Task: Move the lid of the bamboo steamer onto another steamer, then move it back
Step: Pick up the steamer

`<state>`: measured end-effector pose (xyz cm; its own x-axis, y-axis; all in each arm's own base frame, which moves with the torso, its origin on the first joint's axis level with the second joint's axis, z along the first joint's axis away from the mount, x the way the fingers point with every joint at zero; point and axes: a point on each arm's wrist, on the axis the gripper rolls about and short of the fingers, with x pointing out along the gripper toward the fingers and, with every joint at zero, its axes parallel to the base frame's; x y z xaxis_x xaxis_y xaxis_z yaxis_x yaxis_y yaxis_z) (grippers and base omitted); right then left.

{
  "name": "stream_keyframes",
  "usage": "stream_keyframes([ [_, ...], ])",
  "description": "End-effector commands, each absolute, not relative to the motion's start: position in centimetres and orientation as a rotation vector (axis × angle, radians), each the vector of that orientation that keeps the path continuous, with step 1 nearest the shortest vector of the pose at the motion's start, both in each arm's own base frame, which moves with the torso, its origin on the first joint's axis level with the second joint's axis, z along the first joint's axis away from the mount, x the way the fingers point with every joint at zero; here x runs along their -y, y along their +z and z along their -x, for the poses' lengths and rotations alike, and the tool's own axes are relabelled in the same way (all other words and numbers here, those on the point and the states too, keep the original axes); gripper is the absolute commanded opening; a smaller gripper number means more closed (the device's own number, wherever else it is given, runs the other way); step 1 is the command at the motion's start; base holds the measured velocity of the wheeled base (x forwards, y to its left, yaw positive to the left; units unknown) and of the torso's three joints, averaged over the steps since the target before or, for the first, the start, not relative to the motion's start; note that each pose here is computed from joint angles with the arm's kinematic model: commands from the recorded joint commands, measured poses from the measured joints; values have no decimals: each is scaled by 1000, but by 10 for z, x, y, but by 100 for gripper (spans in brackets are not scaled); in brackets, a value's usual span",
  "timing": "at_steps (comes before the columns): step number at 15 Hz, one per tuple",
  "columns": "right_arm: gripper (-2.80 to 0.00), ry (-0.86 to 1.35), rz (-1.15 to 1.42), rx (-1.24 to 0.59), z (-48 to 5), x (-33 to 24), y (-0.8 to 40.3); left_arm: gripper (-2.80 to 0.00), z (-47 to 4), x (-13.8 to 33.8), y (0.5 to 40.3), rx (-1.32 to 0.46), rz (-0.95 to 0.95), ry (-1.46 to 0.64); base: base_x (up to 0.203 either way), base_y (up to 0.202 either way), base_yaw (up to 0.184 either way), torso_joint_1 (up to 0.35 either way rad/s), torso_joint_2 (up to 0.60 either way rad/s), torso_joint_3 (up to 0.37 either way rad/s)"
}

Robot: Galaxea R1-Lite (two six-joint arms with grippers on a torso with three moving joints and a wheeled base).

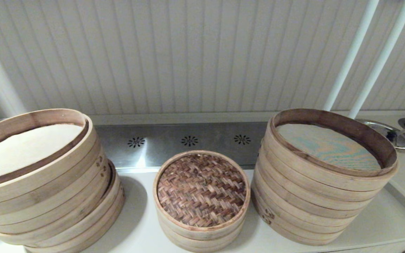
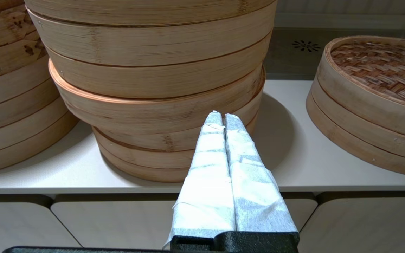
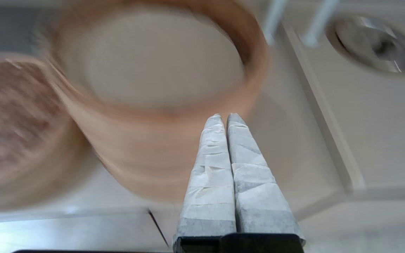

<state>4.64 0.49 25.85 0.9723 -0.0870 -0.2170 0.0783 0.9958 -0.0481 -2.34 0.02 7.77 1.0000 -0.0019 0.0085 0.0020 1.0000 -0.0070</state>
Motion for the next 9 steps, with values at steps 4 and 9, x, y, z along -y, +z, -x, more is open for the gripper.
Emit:
stream_keyframes([
  [4,-280,-230,30,-178,7,9,191,-280,23,0,78,10,8,-2,0,0,0,0,0,0],
  [9,-280,-207,-1,-176,12,8,137,-280,23,0,78,9,8,-2,0,0,0,0,0,0],
])
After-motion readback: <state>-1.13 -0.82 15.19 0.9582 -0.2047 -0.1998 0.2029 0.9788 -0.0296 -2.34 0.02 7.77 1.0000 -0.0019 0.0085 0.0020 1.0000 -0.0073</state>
